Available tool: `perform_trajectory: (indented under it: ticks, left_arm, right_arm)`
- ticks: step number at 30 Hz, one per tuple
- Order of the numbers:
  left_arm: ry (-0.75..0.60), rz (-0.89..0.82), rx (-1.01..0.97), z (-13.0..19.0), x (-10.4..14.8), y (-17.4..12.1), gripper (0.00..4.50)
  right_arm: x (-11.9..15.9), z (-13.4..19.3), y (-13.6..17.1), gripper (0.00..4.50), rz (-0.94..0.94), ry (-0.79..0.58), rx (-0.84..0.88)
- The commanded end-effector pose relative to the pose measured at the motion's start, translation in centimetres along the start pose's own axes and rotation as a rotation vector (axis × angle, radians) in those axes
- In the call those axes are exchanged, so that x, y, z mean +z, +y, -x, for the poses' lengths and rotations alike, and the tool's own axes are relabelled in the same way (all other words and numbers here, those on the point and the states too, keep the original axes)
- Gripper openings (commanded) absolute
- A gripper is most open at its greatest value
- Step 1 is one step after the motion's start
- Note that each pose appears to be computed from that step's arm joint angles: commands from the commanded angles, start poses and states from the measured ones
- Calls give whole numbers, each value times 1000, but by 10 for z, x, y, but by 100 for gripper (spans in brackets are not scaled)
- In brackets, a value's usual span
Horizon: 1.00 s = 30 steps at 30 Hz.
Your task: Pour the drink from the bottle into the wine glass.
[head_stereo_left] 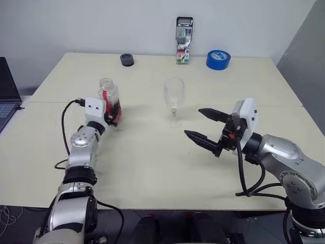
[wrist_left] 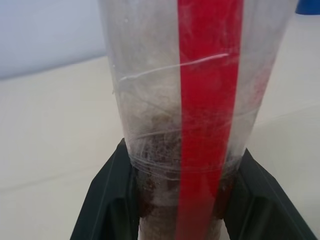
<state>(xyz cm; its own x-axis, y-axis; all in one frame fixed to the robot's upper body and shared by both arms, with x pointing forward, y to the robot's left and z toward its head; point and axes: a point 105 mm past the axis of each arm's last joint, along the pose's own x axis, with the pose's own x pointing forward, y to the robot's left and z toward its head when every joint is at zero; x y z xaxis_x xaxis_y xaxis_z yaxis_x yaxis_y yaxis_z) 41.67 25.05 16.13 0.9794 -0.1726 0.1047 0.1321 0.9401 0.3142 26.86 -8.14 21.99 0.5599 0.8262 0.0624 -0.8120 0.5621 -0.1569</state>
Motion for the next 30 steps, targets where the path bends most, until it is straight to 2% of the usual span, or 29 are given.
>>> perform_trajectory:
  ticks: [1,6,12,26,30]
  left_arm:
    - [-144,-166,-80,-12,60,-5,166]
    - [-178,-313,-184,-19,87,-18,166]
    - [-220,-543,-277,-33,121,-31,166]
    - [-256,-921,-317,-50,143,-41,166]
    - [-266,-980,-307,-53,148,-40,166]
  right_arm:
    - [18,7,-16,450,81,-94,-98]
    - [27,10,-33,450,140,-167,-191]
    - [12,11,-32,450,130,-151,-185]
    - [12,6,-21,450,116,-171,-186]
    - [12,6,-20,450,117,-173,-185]
